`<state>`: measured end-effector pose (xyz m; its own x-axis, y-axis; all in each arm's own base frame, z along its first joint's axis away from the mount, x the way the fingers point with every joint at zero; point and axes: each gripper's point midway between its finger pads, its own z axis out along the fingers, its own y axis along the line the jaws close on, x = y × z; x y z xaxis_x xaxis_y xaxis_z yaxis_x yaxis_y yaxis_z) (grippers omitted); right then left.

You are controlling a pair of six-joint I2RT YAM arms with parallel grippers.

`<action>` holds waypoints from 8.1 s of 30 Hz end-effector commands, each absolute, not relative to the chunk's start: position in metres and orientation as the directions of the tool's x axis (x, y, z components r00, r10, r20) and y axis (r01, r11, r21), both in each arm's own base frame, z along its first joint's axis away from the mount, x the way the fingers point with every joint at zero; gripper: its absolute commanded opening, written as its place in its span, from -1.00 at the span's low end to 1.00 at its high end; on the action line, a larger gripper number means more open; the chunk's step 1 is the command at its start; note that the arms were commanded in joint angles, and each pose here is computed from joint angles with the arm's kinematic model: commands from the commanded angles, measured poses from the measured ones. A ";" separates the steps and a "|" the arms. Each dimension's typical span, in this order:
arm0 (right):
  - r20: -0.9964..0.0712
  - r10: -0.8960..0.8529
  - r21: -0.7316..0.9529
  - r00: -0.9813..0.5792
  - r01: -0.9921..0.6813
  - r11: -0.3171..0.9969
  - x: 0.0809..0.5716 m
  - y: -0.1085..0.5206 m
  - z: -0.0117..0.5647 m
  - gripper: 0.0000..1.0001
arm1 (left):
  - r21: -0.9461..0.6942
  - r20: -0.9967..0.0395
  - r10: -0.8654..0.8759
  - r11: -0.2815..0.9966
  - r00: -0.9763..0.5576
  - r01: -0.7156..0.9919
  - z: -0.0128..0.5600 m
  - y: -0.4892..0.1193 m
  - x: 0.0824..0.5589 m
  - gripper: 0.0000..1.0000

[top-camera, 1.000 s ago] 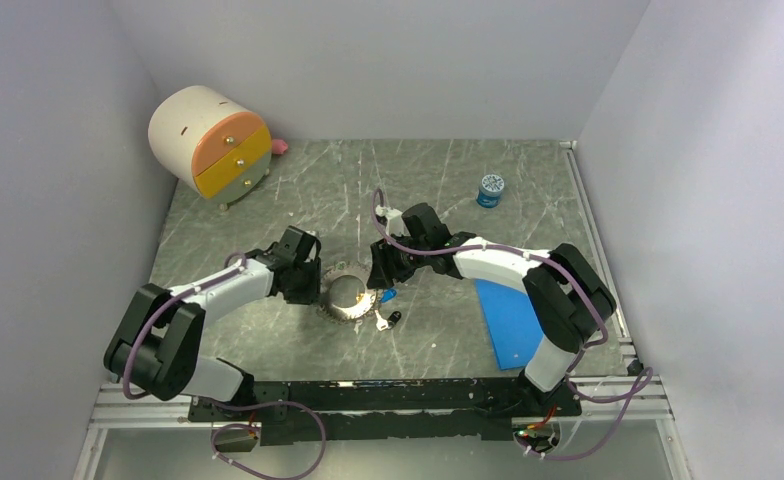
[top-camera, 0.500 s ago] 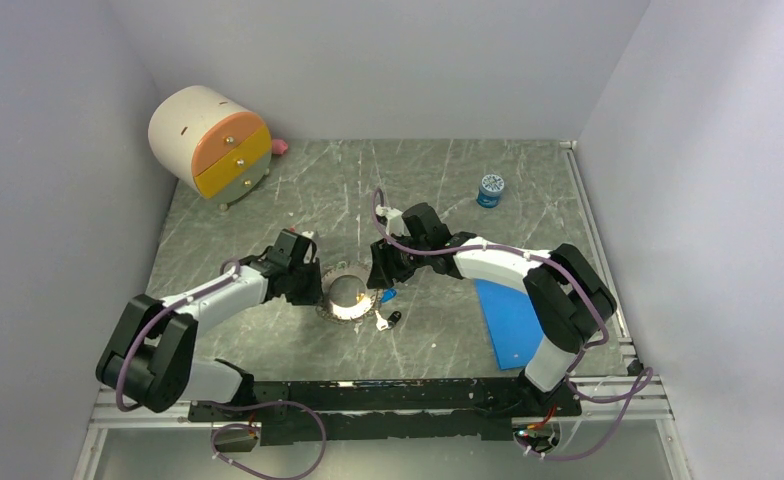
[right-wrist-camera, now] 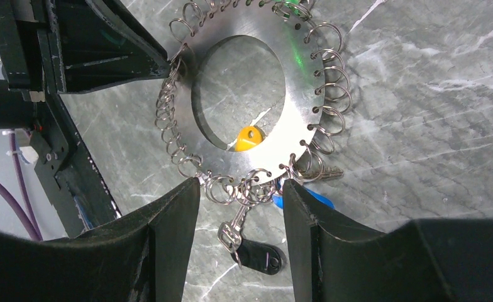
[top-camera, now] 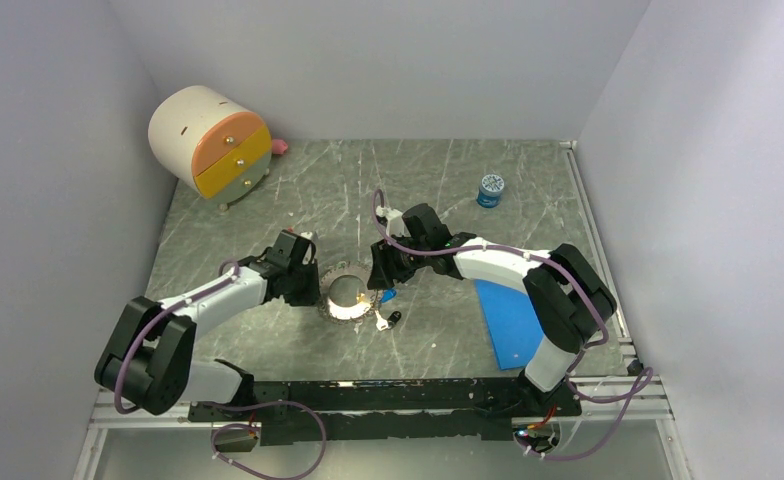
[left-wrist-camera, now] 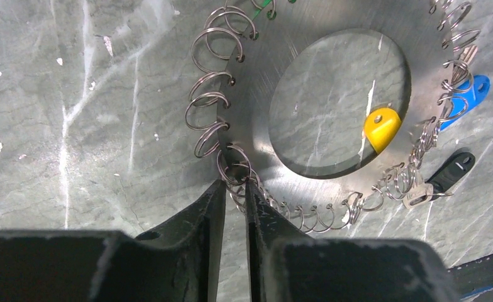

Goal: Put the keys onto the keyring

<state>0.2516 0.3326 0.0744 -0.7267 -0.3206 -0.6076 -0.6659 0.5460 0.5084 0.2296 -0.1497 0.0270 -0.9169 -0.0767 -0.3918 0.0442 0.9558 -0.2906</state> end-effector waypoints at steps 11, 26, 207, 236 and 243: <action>-0.661 -0.298 0.506 -0.689 -0.702 0.501 0.256 0.341 0.092 0.10 | -0.293 -0.463 -0.054 0.951 -0.885 0.095 0.049 -0.151 0.229 -0.42; -0.644 -0.306 0.519 -0.701 -0.694 0.499 0.244 0.340 0.089 0.09 | -0.441 -0.481 -0.029 0.872 -0.876 0.214 0.070 -0.193 0.205 -0.40; -0.994 -0.108 -0.020 0.010 -0.996 0.088 0.195 0.350 0.242 0.09 | 0.283 -0.957 0.004 0.258 0.292 0.924 0.219 -0.245 0.170 -0.95; -0.996 0.055 -0.061 0.067 -0.993 0.104 0.184 0.296 0.248 0.85 | 0.650 -0.711 -0.033 0.351 0.703 0.674 0.256 -0.228 0.163 -0.95; -0.997 0.019 -0.066 0.069 -0.988 0.137 0.192 0.295 0.239 0.85 | 0.553 -0.792 -0.039 0.376 0.609 0.743 0.257 -0.229 0.170 -0.95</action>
<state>0.1885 0.2966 0.2308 0.0200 0.0048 -0.9998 -0.9922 0.1229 -0.0193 0.1660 -0.2309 0.2196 0.5799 0.0096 -0.8146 0.7734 0.3076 0.5542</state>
